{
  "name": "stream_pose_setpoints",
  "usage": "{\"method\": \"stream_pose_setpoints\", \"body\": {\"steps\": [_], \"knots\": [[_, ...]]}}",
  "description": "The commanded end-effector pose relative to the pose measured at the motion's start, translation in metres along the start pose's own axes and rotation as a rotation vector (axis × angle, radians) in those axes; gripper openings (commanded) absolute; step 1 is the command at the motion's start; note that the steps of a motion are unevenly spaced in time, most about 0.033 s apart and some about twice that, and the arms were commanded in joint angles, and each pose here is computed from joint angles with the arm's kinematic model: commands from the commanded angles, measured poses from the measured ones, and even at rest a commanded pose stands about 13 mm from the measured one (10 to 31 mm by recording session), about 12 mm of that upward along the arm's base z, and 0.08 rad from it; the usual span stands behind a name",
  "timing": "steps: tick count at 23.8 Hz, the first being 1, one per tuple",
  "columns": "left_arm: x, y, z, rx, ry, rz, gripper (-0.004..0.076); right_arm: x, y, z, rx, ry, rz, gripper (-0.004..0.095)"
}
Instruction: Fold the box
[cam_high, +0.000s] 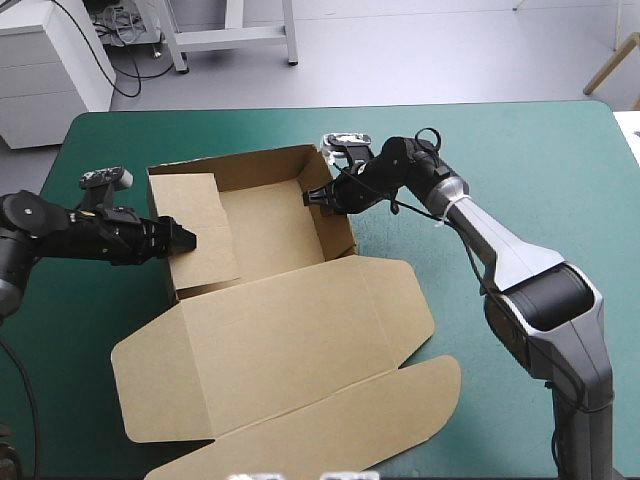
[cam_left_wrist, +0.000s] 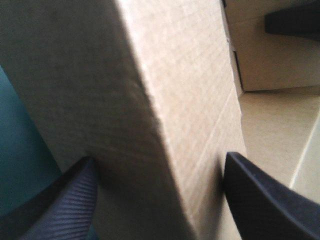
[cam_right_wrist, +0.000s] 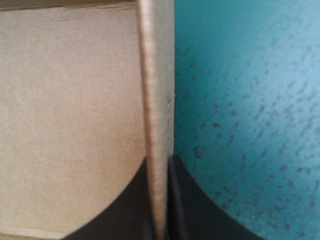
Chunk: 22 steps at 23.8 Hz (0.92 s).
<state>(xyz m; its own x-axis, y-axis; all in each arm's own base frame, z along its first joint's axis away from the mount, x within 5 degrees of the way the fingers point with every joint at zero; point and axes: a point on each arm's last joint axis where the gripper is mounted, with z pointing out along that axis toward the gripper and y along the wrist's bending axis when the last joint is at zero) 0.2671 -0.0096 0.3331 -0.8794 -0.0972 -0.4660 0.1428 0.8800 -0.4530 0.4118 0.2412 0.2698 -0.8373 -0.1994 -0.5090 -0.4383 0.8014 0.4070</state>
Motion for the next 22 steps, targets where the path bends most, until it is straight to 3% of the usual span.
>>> {"method": "stream_pose_setpoints", "body": {"steps": [1, 5, 12, 17, 22], "knots": [[-0.005, -0.022, -0.003, -0.042, -0.068, -0.018, 0.048, -0.014, 0.03, -0.034, -0.091, -0.117, 0.019, -0.0018], [-0.003, -0.026, 0.004, -0.17, -0.072, -0.055, 0.0397, -0.009, 0.038, -0.03, -0.076, -0.094, -0.006, -0.0017], [-0.005, -0.018, 0.022, -0.191, -0.011, -0.185, 0.023, -0.004, 0.051, -0.025, -0.088, -0.071, -0.034, -0.0018], [-0.005, -0.01, 0.033, -0.223, 0.04, -0.192, -0.0007, -0.002, 0.051, -0.025, -0.08, -0.049, -0.027, -0.0018], [-0.005, -0.001, 0.035, -0.329, 0.038, -0.217, -0.001, 0.0, 0.05, -0.025, -0.063, -0.03, -0.032, -0.0017]]}}
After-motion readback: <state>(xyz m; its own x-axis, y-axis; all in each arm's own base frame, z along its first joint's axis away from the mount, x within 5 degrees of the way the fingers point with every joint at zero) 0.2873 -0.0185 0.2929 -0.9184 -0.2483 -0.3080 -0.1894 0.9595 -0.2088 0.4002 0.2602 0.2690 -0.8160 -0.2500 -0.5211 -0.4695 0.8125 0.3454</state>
